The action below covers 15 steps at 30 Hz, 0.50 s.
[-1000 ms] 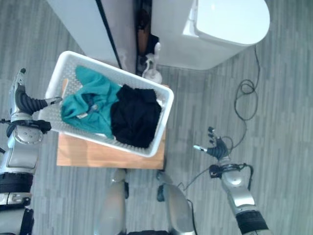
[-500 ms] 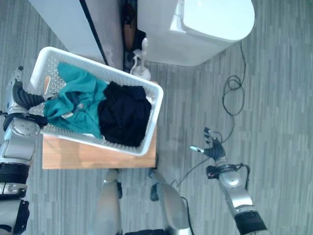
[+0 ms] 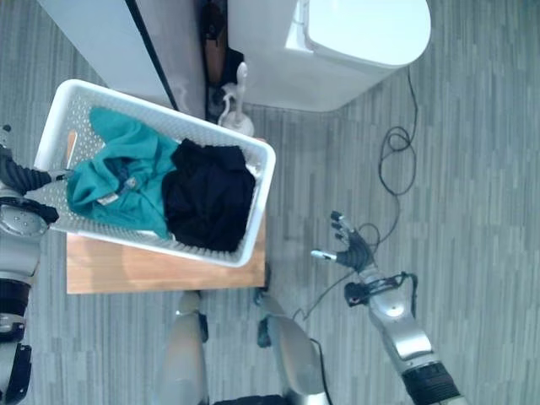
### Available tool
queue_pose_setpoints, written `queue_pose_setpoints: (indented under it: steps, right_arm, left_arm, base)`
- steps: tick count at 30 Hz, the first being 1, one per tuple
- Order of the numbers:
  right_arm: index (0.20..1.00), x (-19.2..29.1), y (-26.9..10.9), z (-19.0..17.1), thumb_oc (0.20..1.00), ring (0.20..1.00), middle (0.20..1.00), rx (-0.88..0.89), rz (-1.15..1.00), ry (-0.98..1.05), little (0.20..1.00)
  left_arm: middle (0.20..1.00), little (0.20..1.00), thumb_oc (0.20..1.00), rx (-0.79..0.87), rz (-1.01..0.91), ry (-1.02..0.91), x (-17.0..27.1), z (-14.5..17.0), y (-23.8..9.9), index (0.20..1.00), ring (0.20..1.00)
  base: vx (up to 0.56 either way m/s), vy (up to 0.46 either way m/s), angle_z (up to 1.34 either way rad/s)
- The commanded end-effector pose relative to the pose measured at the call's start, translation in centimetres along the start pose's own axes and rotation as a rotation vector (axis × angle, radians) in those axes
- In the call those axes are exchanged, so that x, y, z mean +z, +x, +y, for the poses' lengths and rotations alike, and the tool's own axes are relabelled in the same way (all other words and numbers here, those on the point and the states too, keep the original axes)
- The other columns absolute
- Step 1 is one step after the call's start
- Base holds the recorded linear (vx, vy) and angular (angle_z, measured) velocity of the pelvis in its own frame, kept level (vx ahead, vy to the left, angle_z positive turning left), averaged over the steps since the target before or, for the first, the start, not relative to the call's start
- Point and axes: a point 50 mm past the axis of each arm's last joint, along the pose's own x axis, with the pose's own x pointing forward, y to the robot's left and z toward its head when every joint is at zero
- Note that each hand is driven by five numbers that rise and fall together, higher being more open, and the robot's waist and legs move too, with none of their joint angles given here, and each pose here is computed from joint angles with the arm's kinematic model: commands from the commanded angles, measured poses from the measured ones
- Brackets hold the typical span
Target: Grab the laundry basket,head to the washer,open it,put in the laundry and shut it.
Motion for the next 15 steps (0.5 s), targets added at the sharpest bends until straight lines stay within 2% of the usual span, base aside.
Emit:
queue_pose_setpoints:
  steps: [1, 3, 8, 13, 15]
  right_arm:
    - [1.000, 1.4, -0.7, -0.8, 1.000, 1.000, 1.000, -0.014, -0.067, 0.015, 1.000]
    - [1.000, 1.7, -0.2, -0.4, 1.000, 1.000, 1.000, -0.005, -0.070, 0.026, 1.000]
    - [1.000, 2.7, 1.2, 0.6, 1.000, 1.000, 1.000, -0.002, -0.096, 0.079, 1.000]
    - [1.000, 3.4, 2.3, 1.4, 1.000, 1.000, 1.000, -0.003, -0.098, 0.048, 1.000]
    - [1.000, 3.4, 3.1, 2.3, 1.000, 1.000, 1.000, 0.009, -0.080, 0.034, 1.000]
  left_arm:
    - [1.000, 1.000, 1.000, 0.068, -0.022, -0.027, 1.1, 1.2, 1.2, 1.000, 1.000]
    - [1.000, 1.000, 1.000, -0.002, -0.002, -0.068, 1.2, -0.1, 1.2, 1.000, 1.000]
    - [1.000, 1.000, 1.000, -0.041, 0.036, -0.070, 0.7, -1.0, 0.9, 1.000, 1.000]
    - [1.000, 1.000, 1.000, -0.075, 0.073, -0.105, 0.3, -2.2, 0.6, 1.000, 1.000]
    - [1.000, 1.000, 1.000, -0.121, 0.093, -0.130, 0.0, -3.6, -0.1, 1.000, 1.000]
  base:
    - [0.00, 0.000, 0.00]
    - [0.00, 0.002, 0.02]
    - [0.00, 0.000, 0.03]
    - [0.00, 0.000, 0.00]
    - [0.00, 0.020, -0.01]
